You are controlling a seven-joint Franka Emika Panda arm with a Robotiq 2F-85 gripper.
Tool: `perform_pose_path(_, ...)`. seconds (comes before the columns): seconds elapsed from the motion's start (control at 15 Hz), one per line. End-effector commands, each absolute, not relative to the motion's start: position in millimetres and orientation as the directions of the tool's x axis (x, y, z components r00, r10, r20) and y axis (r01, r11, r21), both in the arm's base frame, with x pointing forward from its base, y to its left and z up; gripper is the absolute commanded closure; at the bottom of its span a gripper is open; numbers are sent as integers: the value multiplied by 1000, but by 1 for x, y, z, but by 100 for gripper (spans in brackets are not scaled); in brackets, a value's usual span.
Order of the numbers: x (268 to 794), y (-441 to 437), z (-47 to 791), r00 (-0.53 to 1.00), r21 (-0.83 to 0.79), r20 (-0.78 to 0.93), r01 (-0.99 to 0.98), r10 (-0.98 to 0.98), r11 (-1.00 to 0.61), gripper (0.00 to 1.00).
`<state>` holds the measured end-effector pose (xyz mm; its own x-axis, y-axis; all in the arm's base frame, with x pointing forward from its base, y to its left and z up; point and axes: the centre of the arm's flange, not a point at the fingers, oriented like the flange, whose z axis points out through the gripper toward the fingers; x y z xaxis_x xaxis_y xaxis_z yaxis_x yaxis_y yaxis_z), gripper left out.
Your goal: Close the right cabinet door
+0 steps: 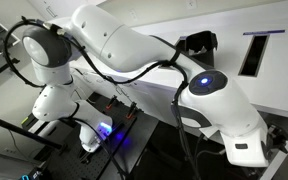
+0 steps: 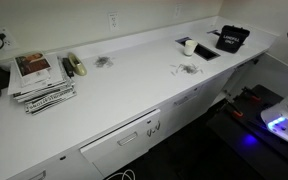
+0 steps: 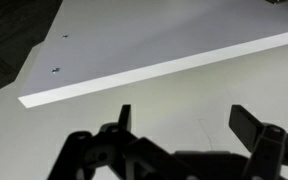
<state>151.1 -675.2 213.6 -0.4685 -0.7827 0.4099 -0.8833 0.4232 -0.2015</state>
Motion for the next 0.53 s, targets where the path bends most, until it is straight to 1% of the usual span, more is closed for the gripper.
perform_pose_path(0.0, 151, -683, 194, -433, -189, 423, -901, -796, 390, 0)
perform_pose_path(0.07, 150, -685, 189, -417, -177, 410, -909, -812, 377, 6)
perform_pose_path(0.13, 148, -688, 185, -410, -171, 407, -912, -817, 373, 26)
perform_pose_path(0.27, 142, -697, 182, -407, -164, 407, -913, -818, 373, 31)
perform_pose_path(0.33, 137, -702, 183, -408, -162, 409, -913, -816, 375, 38)
perform_pose_path(0.4, 132, -708, 185, -412, -164, 410, -911, -814, 379, 47)
perform_pose_path(0.47, 127, -714, 187, -414, -159, 412, -910, -812, 383, 54)
